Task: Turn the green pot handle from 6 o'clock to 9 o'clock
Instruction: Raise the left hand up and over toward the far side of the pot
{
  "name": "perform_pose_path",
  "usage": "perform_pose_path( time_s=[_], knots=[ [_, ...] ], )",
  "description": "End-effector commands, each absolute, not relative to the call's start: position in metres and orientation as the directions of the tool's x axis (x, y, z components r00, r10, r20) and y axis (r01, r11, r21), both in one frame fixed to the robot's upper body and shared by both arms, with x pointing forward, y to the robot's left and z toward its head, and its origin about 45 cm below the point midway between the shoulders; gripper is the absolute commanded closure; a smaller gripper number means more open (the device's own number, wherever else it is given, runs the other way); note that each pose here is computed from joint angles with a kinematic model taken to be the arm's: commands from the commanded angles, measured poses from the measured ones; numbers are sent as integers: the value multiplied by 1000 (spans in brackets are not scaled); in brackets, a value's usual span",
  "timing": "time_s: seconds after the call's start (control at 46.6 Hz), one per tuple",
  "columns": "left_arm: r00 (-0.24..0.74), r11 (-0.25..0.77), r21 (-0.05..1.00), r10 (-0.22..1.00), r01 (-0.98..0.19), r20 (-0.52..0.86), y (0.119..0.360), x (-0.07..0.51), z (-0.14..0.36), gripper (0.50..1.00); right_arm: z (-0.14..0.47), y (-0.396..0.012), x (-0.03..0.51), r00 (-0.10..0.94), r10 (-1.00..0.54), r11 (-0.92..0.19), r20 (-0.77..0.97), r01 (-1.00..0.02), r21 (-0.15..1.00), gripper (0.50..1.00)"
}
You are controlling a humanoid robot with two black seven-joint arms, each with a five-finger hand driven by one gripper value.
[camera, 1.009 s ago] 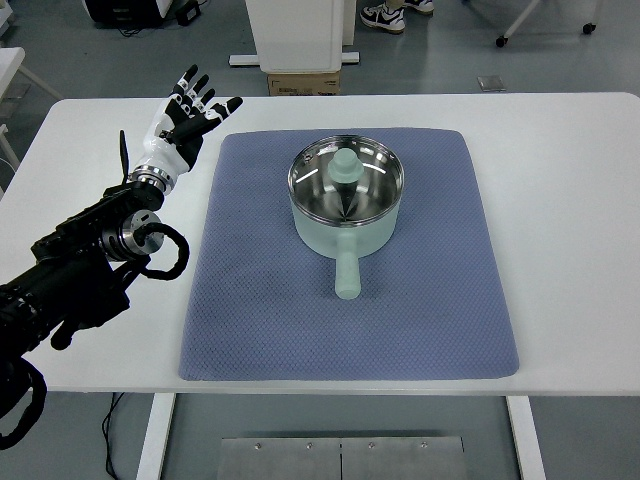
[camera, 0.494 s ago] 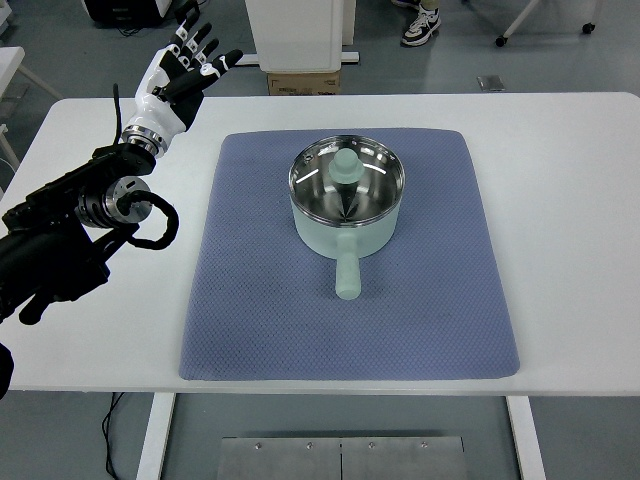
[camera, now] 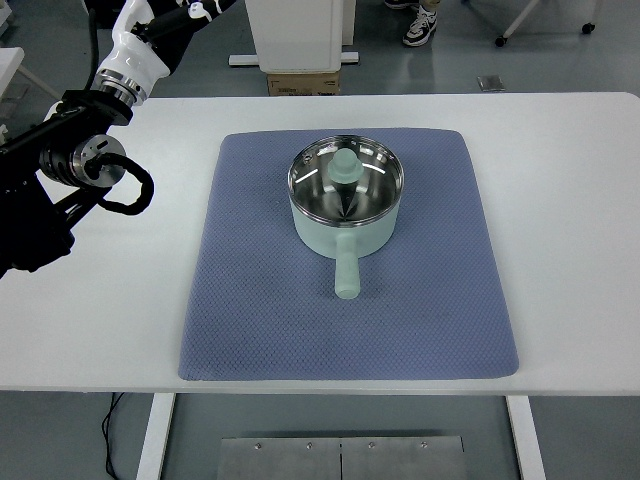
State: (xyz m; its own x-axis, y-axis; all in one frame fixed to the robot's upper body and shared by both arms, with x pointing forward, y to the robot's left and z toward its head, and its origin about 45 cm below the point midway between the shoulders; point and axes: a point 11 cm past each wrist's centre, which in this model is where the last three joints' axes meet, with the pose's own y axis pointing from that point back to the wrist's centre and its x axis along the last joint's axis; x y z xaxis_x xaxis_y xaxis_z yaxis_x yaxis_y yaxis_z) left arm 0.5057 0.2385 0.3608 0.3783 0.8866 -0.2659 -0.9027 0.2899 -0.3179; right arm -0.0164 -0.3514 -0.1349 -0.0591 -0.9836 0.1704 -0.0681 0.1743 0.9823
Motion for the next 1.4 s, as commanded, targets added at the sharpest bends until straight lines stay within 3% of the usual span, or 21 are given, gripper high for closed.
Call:
perform_pose_path(
  time_s=[0.0, 0.279, 0.494, 0.751, 0.966, 1.223, 1.374],
  knots=[
    [374, 266, -358, 885, -895, -277, 244, 506, 370, 500, -135, -351, -16, -59, -984, 175, 171, -68, 982, 500],
    [406, 271, -418, 871, -867, -277, 241, 505, 392, 500, -135, -352, -16, -59, -984, 175, 171, -68, 982, 500],
    [480, 403, -461, 875, -791, -58, 225, 495, 422, 500, -135, -352, -16, -59, -984, 175, 171, -68, 982, 500],
    [557, 478, -525, 831, -704, 8, 196, 477, 445, 500, -135, -352, -16, -59, -984, 175, 171, -68, 982, 500],
    [442, 463, -557, 878, -689, 182, 164, 470, 455, 500, -135, -352, -16, -59, -984, 175, 171, -69, 982, 500],
    [519, 547, -583, 822, -601, 236, 121, 457, 473, 500, -135, -352, -16, -59, -984, 175, 171, -68, 982, 500],
    [562, 642, -539, 757, -545, 334, 101, 446, 472, 500, -135, -352, -16, -59, -984, 175, 171, -68, 982, 500]
  ],
)
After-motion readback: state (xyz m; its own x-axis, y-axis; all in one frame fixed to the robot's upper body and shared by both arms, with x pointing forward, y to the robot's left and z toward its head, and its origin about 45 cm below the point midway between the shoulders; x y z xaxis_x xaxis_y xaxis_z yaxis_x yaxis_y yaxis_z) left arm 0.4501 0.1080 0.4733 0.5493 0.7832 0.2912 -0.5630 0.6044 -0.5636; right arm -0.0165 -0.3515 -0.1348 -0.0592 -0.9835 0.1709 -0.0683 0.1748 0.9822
